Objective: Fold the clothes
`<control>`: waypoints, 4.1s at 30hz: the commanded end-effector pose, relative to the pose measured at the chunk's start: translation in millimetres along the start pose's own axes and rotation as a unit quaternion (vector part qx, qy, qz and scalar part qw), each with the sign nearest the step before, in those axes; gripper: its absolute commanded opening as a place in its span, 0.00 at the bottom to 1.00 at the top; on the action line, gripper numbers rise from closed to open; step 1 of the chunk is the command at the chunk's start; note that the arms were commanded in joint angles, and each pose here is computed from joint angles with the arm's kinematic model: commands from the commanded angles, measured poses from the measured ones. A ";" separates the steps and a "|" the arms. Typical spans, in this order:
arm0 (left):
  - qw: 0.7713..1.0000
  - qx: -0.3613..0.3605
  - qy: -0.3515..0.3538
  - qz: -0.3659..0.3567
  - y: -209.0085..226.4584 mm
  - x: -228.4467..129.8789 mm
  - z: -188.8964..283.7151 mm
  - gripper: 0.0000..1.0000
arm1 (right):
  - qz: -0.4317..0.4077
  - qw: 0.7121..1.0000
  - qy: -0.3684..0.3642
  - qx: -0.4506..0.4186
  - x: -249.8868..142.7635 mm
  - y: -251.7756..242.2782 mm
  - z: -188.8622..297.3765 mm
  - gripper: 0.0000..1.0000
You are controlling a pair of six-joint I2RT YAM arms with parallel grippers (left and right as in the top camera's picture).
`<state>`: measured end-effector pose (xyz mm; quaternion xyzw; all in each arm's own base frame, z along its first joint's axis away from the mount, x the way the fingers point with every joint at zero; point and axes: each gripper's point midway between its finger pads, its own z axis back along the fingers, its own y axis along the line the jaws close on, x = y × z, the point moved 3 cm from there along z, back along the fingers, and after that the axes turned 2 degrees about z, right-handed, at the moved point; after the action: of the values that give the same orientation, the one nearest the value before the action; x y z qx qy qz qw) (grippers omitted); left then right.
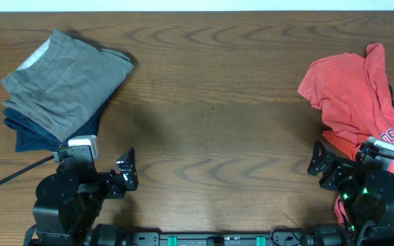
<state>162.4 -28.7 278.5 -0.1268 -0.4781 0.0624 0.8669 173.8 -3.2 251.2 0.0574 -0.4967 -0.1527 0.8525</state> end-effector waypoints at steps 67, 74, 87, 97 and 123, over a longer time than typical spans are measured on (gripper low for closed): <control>1.000 0.008 -0.002 -0.007 2.4 0.2 -0.8 0.98 | 0.163 0.957 -0.208 0.122 -65.7 11.5 -79.8 0.99; 1.000 0.008 -0.002 -0.007 2.4 0.2 -0.8 0.98 | 0.163 0.957 -0.208 0.121 -65.7 11.4 -79.8 0.99; 1.000 0.008 -0.006 -0.007 3.5 -2.6 0.3 0.98 | 0.163 0.957 -0.208 0.122 -65.6 11.5 -79.8 0.99; 0.999 0.039 -0.025 -0.016 32.6 -57.9 -24.1 0.98 | 0.163 0.957 -0.208 0.121 -65.6 11.4 -79.8 0.99; 0.973 0.065 -0.221 0.004 71.8 -74.3 -106.9 0.98 | 0.163 0.957 -0.208 0.122 -65.6 11.5 -79.8 0.99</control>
<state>213.4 6.6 159.9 -0.0606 -0.6666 0.1303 0.7314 215.4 22.7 159.4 0.0477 -0.6789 0.0325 0.7320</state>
